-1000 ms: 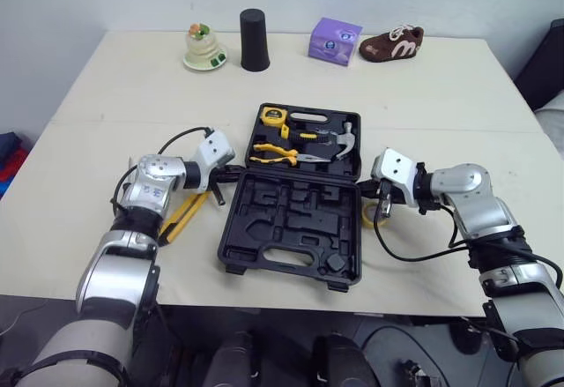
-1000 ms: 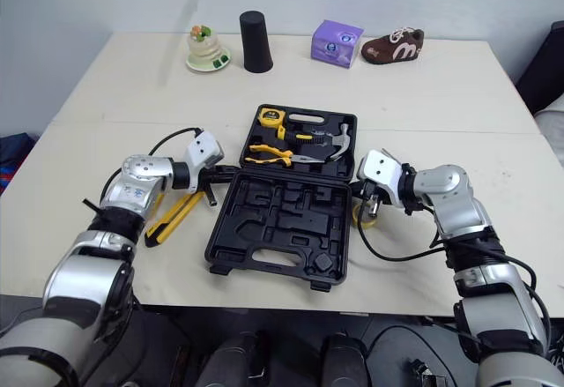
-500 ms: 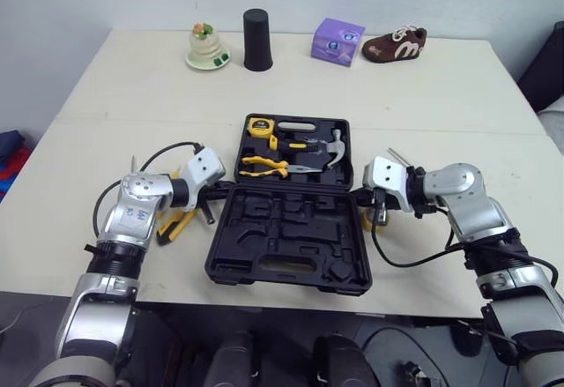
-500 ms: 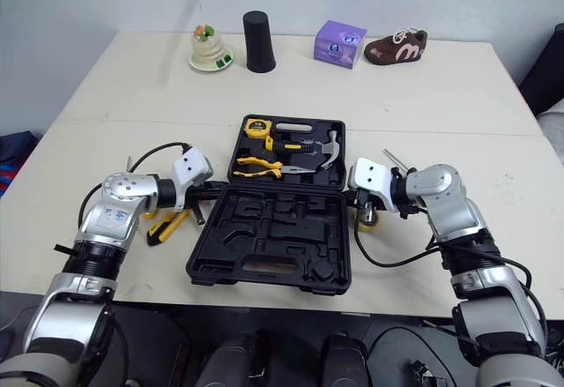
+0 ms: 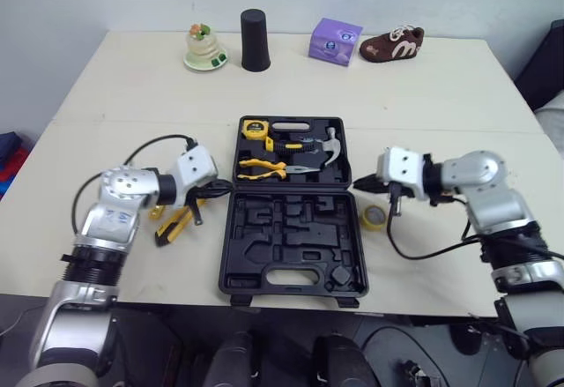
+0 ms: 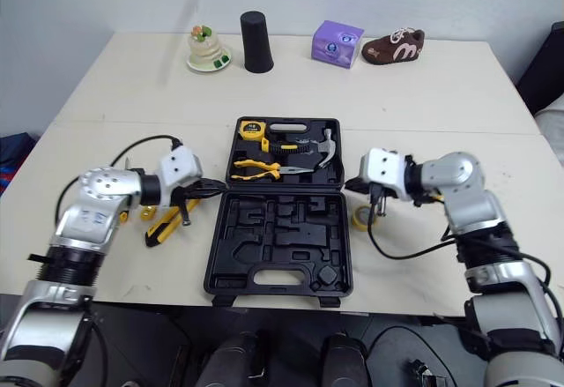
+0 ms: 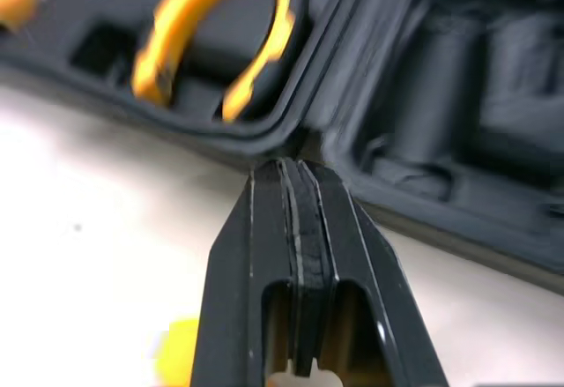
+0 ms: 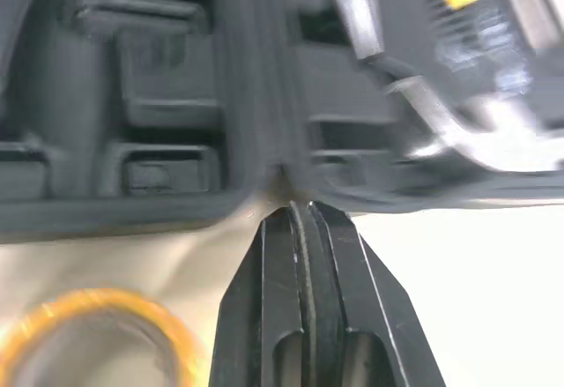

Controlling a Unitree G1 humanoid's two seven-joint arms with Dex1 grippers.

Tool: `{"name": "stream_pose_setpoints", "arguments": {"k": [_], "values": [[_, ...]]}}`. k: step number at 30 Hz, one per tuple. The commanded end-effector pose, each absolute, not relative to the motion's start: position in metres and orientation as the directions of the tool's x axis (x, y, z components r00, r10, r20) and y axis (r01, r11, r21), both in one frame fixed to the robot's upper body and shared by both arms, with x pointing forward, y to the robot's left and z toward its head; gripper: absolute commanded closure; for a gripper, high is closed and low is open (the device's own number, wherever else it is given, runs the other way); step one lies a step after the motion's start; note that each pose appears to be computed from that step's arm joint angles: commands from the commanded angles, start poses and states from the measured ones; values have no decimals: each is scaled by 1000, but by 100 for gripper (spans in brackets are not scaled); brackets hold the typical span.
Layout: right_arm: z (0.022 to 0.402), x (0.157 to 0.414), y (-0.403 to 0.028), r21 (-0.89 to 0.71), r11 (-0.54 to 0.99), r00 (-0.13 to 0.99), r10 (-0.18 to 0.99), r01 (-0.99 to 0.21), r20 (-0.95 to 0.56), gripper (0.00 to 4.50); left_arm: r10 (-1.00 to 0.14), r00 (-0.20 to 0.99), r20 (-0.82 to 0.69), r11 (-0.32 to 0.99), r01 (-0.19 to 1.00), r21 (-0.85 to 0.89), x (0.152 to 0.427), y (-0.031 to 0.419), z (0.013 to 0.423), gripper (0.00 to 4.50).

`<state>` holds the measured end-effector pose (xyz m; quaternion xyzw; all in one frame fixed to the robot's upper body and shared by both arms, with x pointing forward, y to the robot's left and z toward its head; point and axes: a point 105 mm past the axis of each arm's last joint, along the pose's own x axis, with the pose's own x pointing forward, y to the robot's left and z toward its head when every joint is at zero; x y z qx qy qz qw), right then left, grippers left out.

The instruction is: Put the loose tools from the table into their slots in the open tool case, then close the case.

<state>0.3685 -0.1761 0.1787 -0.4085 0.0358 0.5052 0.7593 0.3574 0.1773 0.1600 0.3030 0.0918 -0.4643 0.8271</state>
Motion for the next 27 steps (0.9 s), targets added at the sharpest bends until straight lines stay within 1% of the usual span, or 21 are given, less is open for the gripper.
{"name": "stream_pose_setpoints", "arguments": {"k": [1,2,4,6,7,8,9,10,11,12,13,14,15,16,18,19,20,22,25,27], "values": [[209,365,-210,-638,220,564,721,-738,-403,450,-687,634,-355,443,752,488,348,213,187,445],[214,363,-222,-647,243,589,707,-723,-392,450,-677,660,-326,464,726,507,344,224,194,445],[218,356,-247,-632,315,628,689,-708,-360,385,-671,711,-209,554,668,496,334,242,213,450],[220,348,-269,-606,412,677,670,-681,-305,315,-632,766,-118,652,608,452,322,266,225,384],[219,343,-278,-605,436,694,660,-666,-288,260,-593,799,-98,690,567,450,316,279,226,352],[219,339,-285,-606,462,713,647,-648,-269,209,-551,830,-87,720,526,453,310,292,227,307],[219,334,-296,-601,511,745,625,-615,-231,163,-492,868,-64,761,465,453,303,308,229,266],[217,328,-308,-598,560,781,593,-574,-194,108,-425,904,-34,807,396,438,293,326,231,217],[213,321,-322,-586,606,813,557,-539,-171,58,-343,939,-10,847,313,430,282,347,233,173],[206,310,-337,-584,643,844,515,-495,-149,7,-231,973,0,885,211,416,267,375,228,128],[198,299,-350,-574,672,865,480,-468,-144,0,-135,991,1,902,122,414,252,398,222,78],[193,292,-357,-567,688,877,458,-452,-143,0,-76,997,0,907,70,416,242,411,218,34],[189,286,-364,-560,708,890,437,-431,-132,0,-27,1000,-4,913,26,408,234,422,213,6],[181,278,-377,-543,737,909,393,-402,-139,0,39,999,-17,911,-29,412,223,436,206,6],[172,268,-390,-527,766,928,342,-367,-149,0,108,994,-32,902,-85,423,210,451,198,6],[167,258,-411,-521,804,958,250,-286,-139,0,212,977,-31,891,-181,416,195,471,192,6],[164,248,-427,-515,829,976,178,-216,-123,0,287,957,-31,880,-251,404,182,486,187,6],[159,234,-446,-513,848,990,87,-133,-112,0,367,930,-30,860,-327,391,165,502,182,6],[150,225,-452,-515,847,988,67,-128,-136,0,348,937,-38,873,-309,379,161,501,179,6],[147,228,-448,-507,849,987,89,-147,-136,0,339,940,-35,877,-303,372,160,500,179,6]]}}
